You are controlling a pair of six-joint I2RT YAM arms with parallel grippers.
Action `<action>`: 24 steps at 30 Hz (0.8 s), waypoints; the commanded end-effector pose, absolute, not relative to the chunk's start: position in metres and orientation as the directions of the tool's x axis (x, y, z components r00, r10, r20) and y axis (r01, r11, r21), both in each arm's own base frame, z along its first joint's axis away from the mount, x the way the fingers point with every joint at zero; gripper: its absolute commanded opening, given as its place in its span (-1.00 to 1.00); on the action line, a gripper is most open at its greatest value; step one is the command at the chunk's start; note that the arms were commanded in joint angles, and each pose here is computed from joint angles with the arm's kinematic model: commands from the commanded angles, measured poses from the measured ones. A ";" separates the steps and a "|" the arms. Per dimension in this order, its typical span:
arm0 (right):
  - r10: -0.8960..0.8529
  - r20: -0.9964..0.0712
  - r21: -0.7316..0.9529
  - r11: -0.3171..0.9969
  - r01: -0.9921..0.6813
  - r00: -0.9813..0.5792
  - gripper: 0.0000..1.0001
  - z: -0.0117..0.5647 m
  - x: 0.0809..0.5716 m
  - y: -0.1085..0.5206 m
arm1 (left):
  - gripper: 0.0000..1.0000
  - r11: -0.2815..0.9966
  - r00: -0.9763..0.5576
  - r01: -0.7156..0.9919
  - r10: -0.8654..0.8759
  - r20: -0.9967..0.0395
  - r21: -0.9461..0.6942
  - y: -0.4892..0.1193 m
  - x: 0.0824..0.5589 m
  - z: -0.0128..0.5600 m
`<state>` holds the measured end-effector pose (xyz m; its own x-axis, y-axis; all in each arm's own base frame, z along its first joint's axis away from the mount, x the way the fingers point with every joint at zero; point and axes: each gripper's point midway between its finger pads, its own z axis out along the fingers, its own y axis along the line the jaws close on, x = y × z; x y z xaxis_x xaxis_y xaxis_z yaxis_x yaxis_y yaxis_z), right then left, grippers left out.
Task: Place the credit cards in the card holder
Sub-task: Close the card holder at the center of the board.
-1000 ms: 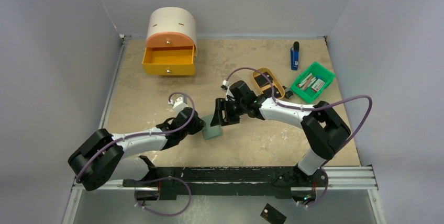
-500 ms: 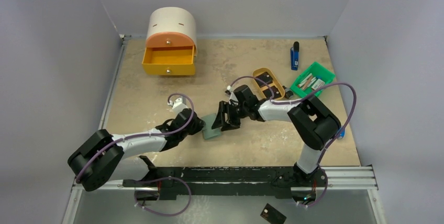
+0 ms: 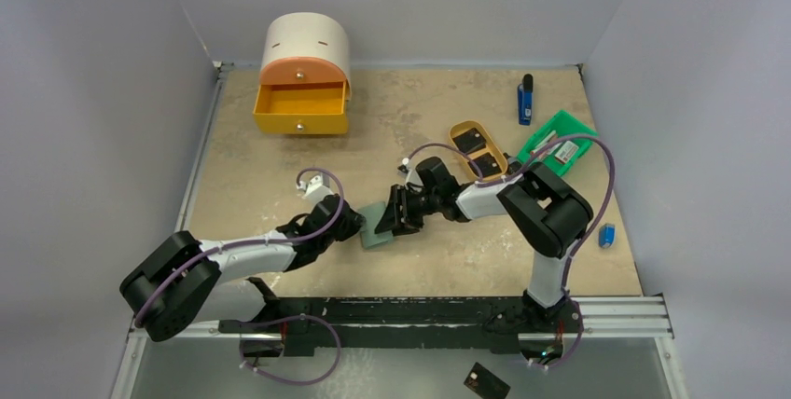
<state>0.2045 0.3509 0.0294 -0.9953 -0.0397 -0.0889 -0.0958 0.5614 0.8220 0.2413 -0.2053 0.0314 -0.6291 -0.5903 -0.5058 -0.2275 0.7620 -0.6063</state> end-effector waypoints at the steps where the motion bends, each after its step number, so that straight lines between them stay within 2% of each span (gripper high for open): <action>1: -0.052 -0.100 0.843 0.526 -0.113 -0.994 -0.11 0.035 0.206 0.361 | -1.00 0.830 -0.671 -0.304 -0.535 -0.514 -0.467 -0.174 0.220 -0.007; 4: -0.064 -0.102 0.848 0.516 -0.120 -0.993 -0.23 0.035 0.204 0.364 | -1.00 0.830 -0.673 -0.306 -0.534 -0.511 -0.466 -0.174 0.219 -0.009; 9: -0.093 -0.101 0.856 0.499 -0.135 -0.990 -0.30 0.037 0.199 0.372 | -1.00 0.828 -0.675 -0.309 -0.538 -0.505 -0.469 -0.174 0.218 -0.011; 11: -0.101 -0.108 0.859 0.491 -0.144 -0.989 -0.46 0.039 0.198 0.374 | -1.00 0.827 -0.676 -0.307 -0.537 -0.504 -0.471 -0.175 0.218 -0.010; 14: -0.107 -0.141 0.857 0.485 -0.175 -0.984 -0.82 0.046 0.199 0.373 | -1.00 0.826 -0.671 -0.307 -0.540 -0.508 -0.473 -0.174 0.219 -0.007; 16: -0.099 -0.210 0.833 0.503 -0.231 -0.973 -1.00 0.059 0.205 0.369 | -1.00 0.826 -0.654 -0.305 -0.543 -0.526 -0.474 -0.172 0.223 0.004; 19: -0.080 -0.382 0.743 0.566 -0.358 -0.921 -1.00 0.094 0.227 0.360 | -1.00 0.816 -0.603 -0.297 -0.563 -0.565 -0.496 -0.169 0.232 0.045; 22: -0.118 -0.555 0.597 0.632 -0.493 -0.823 -1.00 0.142 0.245 0.342 | -1.00 0.795 -0.508 -0.267 -0.596 -0.622 -0.544 -0.162 0.246 0.116; 24: -0.152 -0.670 0.450 0.695 -0.560 -0.727 -1.00 0.178 0.264 0.324 | -0.86 0.774 -0.405 -0.231 -0.628 -0.665 -0.590 -0.153 0.256 0.183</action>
